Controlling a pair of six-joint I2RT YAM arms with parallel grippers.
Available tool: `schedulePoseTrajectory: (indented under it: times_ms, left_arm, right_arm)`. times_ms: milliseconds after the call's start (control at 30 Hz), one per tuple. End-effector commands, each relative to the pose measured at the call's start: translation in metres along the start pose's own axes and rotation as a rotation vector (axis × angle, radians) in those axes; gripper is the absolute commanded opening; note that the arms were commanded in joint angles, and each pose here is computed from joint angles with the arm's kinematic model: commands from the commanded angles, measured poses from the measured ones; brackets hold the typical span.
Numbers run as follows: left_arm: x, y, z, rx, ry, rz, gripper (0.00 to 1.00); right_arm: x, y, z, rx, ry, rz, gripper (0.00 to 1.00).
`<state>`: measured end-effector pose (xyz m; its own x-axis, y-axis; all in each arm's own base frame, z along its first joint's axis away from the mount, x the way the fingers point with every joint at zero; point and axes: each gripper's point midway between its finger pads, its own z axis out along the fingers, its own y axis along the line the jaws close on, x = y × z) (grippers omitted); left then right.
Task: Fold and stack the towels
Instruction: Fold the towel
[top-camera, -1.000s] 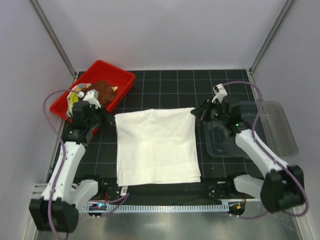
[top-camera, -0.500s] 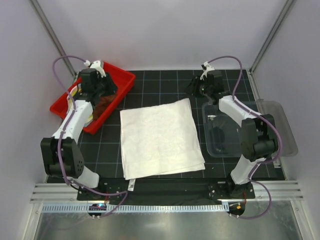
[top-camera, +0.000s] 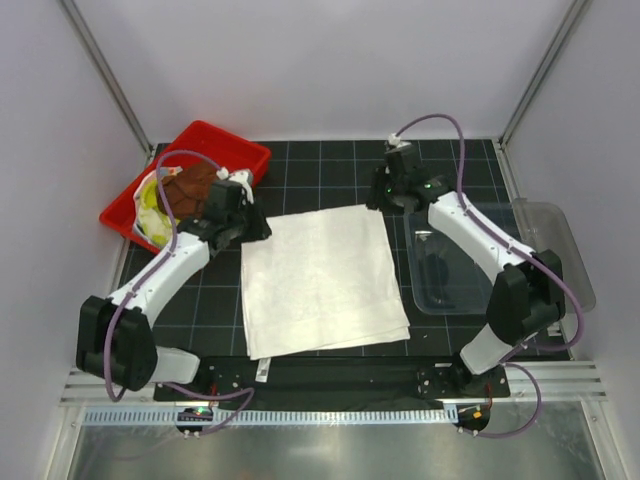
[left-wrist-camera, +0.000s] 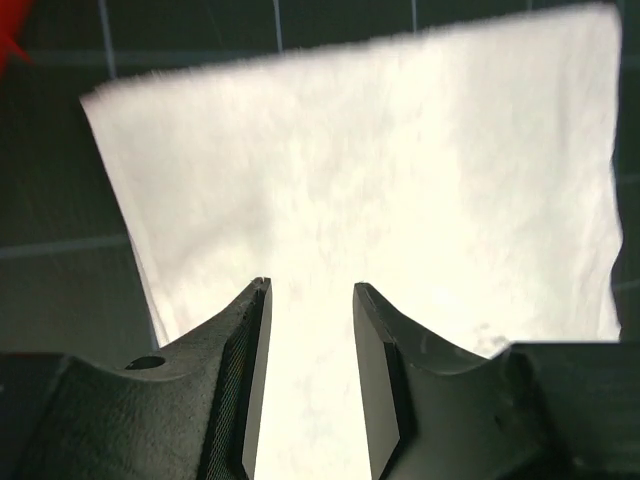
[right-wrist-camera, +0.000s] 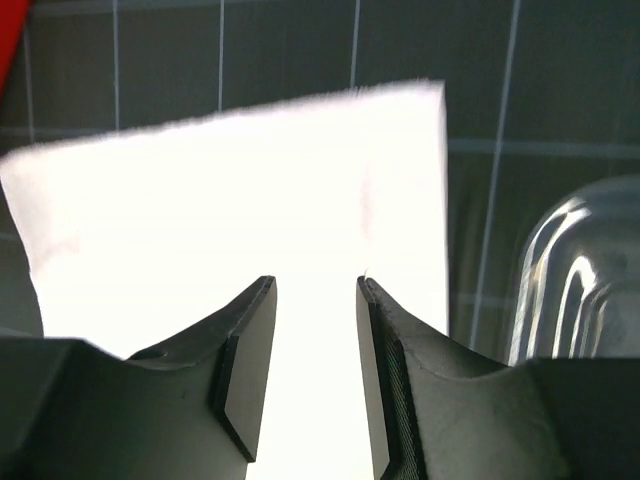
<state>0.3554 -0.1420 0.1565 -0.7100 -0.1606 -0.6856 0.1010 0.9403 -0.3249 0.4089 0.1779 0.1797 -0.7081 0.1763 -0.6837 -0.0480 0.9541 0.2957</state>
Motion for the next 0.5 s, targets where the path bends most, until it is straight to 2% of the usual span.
schedulePoseTrajectory:
  times_ms: [0,33,133,200,367,467]
  left_arm:
    - [0.050,0.002,-0.028,-0.061,0.093,-0.038,0.41]
    - [0.051,0.007,-0.039,-0.086,0.060,-0.057,0.41]
    - [0.075,0.009,-0.049,-0.073,0.060,-0.176,0.41]
    - [0.098,0.016,-0.050,-0.062,0.061,-0.212,0.43]
    - [0.136,0.037,-0.031,-0.130,0.097,-0.295,0.43]
    - [0.149,0.047,-0.015,-0.192,0.146,-0.305,0.41]
  right_arm:
    - [0.044,-0.002,-0.043,0.137,0.077,0.036,0.44]
    - [0.056,0.001,-0.047,0.136,0.097,0.038,0.44]
    - [0.096,0.013,-0.062,0.140,0.150,0.045,0.40]
    - [0.130,0.024,-0.069,0.140,0.184,-0.009,0.40]
    - [0.189,0.032,-0.067,0.086,0.193,-0.024,0.39]
    - [0.200,0.040,-0.058,0.010,0.137,0.011,0.37]
